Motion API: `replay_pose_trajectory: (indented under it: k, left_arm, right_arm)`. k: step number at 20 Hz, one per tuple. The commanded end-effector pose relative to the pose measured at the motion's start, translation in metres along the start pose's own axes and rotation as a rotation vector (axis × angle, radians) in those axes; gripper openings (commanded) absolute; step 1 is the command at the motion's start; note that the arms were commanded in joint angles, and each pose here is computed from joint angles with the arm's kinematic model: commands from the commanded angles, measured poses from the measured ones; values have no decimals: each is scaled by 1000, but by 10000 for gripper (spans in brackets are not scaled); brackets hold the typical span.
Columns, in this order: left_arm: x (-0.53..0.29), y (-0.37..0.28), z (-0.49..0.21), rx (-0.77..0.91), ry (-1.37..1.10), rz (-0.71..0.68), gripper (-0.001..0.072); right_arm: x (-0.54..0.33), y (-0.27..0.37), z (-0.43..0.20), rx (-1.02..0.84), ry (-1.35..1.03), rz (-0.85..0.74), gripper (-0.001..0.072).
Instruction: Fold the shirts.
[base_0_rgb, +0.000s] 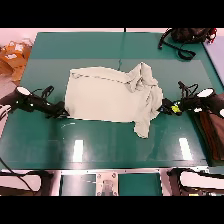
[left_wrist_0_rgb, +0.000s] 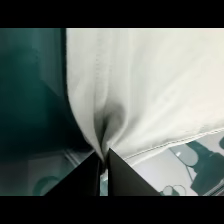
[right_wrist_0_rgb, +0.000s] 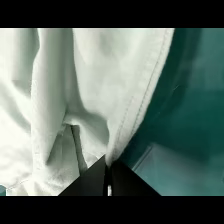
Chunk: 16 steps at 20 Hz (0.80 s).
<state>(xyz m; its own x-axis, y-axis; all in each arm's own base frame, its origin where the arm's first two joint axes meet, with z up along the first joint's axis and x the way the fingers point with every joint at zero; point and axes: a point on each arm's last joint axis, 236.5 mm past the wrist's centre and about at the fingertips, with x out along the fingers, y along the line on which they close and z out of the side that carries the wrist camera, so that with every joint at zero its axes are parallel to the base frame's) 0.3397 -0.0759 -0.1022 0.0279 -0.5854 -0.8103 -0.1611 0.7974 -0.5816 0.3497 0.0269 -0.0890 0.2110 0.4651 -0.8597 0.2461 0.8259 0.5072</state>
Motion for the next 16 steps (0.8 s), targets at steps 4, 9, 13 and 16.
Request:
replay_pose_trajectory:
  k: [4,9,13,16]
  left_arm:
    - [-24,-8,7,75,25,31,21]
    - [-73,-48,16,188,2,11,19]
    - [-212,-147,49,456,-379,62,20]
    - [-342,-241,18,698,-745,108,21]
  right_arm:
    - [-1,3,-2,3,13,8,13]
    - [-76,72,48,-119,-158,116,11]
    - [-240,174,84,-353,-552,165,12]
    - [-375,242,58,-499,-884,189,13]
